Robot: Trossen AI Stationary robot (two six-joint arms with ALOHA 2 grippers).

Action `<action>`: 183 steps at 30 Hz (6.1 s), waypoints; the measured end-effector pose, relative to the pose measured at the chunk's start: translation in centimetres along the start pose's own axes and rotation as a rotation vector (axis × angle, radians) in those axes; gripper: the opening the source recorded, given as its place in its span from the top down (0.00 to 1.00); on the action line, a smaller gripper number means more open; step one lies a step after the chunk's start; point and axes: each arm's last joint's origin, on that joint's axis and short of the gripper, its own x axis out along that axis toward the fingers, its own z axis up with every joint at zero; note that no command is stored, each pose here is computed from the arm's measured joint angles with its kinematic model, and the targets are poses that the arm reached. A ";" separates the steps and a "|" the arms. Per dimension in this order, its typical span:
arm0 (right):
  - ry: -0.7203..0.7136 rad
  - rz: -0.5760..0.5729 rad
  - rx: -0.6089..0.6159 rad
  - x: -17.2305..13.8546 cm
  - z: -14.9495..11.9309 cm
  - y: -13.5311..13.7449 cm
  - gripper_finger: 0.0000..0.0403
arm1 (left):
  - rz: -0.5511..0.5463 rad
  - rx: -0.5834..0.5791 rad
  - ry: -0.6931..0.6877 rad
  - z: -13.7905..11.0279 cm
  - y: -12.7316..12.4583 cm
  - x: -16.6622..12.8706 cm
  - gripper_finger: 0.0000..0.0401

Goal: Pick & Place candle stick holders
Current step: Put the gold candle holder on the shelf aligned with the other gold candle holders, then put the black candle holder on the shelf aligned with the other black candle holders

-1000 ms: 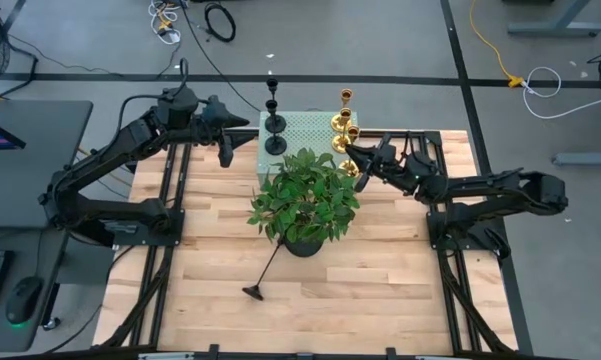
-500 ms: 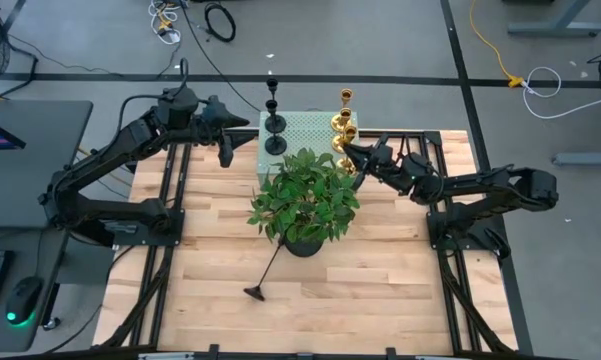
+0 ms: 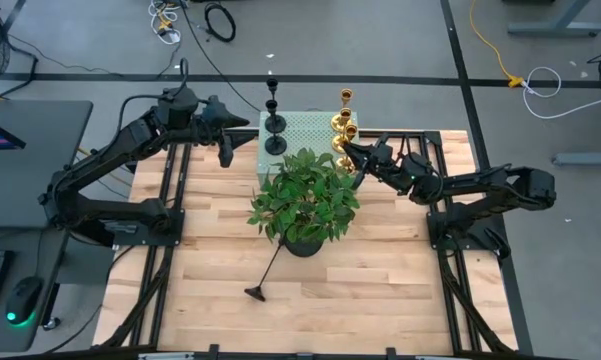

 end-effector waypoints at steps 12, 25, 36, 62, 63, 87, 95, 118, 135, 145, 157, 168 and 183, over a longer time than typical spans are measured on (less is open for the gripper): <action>-0.003 -0.015 -0.002 0.5 -0.8 -0.3 0.98 | -0.019 0.000 -0.002 0.0 -0.1 0.0 0.48; 0.005 -0.014 -0.024 0.5 -0.9 -0.3 0.83 | -0.019 0.000 -0.002 0.0 -0.1 0.0 0.48; 0.001 -0.014 -0.028 0.5 -0.8 -0.3 0.73 | -0.019 -0.001 -0.002 0.0 0.0 0.0 0.48; 0.094 -0.012 -0.097 -1.6 1.6 -0.7 0.45 | -0.019 -0.001 -0.002 0.0 0.0 0.0 0.48; 0.106 -0.008 -0.099 -1.8 1.7 -0.7 0.44 | -0.019 -0.001 -0.002 0.0 0.0 0.0 0.48; 0.175 0.298 -0.086 -8.0 5.2 1.3 0.44 | 0.006 -0.073 0.073 -0.4 -2.3 0.3 0.48; 0.252 0.296 -0.085 -9.5 5.1 1.1 0.44 | 0.050 -0.130 0.283 -2.4 -6.9 -0.3 0.48; 0.173 0.307 -0.093 -11.0 5.8 1.1 0.45 | 0.026 -0.673 0.627 -15.4 -20.5 1.6 0.48; 0.173 0.310 -0.109 -11.0 5.8 1.1 0.45 | -0.057 -0.889 0.837 -20.3 -24.2 6.8 0.48; 0.176 0.310 -0.115 -11.0 5.8 1.1 0.45 | -0.030 -0.898 0.909 -22.4 -25.0 8.3 0.48; 0.176 0.311 -0.115 -11.0 5.8 1.1 0.45 | -0.012 -0.893 0.945 -23.3 -25.3 8.8 0.52; 0.176 0.311 -0.114 -11.0 5.8 1.1 0.45 | 0.011 -0.864 0.963 -23.9 -25.2 9.0 0.96; 0.200 0.312 -0.107 -11.0 5.5 1.1 0.45 | 0.050 -0.743 0.686 -21.2 -25.5 4.4 0.99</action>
